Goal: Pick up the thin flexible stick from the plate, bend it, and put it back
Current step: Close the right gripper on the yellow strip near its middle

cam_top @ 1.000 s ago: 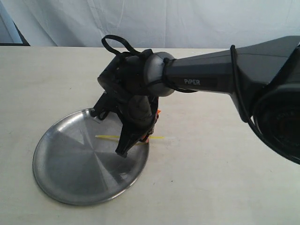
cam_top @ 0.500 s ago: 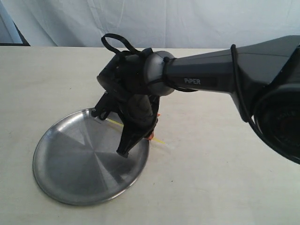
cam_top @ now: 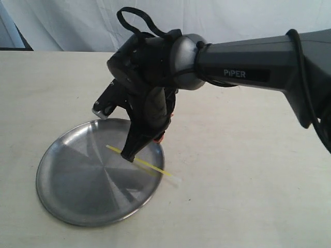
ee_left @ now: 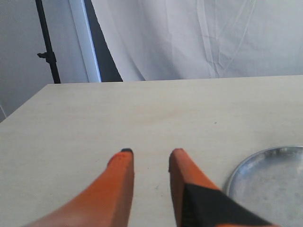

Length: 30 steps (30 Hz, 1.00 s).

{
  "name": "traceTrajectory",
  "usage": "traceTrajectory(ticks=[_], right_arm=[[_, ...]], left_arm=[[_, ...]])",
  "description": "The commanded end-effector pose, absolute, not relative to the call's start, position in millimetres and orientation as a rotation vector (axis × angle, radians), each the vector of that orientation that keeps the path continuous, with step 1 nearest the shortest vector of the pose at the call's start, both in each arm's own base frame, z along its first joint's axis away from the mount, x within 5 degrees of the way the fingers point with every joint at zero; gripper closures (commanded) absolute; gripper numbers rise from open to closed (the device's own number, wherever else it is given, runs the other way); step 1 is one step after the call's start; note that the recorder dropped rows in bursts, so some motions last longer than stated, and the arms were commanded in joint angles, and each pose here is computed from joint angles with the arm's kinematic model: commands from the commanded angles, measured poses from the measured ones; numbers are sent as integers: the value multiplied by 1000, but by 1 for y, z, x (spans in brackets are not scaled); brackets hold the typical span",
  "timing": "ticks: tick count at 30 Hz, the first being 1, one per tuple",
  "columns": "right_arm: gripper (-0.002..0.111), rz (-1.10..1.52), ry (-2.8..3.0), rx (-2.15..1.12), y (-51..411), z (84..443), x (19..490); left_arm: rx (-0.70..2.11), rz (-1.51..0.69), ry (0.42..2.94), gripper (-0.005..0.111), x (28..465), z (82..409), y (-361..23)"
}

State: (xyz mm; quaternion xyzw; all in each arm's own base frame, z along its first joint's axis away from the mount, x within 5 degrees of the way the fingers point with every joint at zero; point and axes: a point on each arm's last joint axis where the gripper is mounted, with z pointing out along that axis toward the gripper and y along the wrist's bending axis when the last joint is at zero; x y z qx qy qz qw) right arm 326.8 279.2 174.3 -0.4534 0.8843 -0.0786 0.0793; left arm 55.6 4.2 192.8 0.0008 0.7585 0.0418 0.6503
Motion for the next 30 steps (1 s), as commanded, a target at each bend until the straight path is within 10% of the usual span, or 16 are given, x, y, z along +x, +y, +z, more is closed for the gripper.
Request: traceTrajectory(ticks=[1,7,30], right_arm=[[94,-129,2690,-1324,284,174,323],[58,-16,2712,-1308,290,173,318],[64,-162,2853,-1509,304,117,295]], left_arm=[[1,103,1722,79,55,192,5],[1,103,1722,79,55,192,5],[1,103,1722,79,55,192,5]])
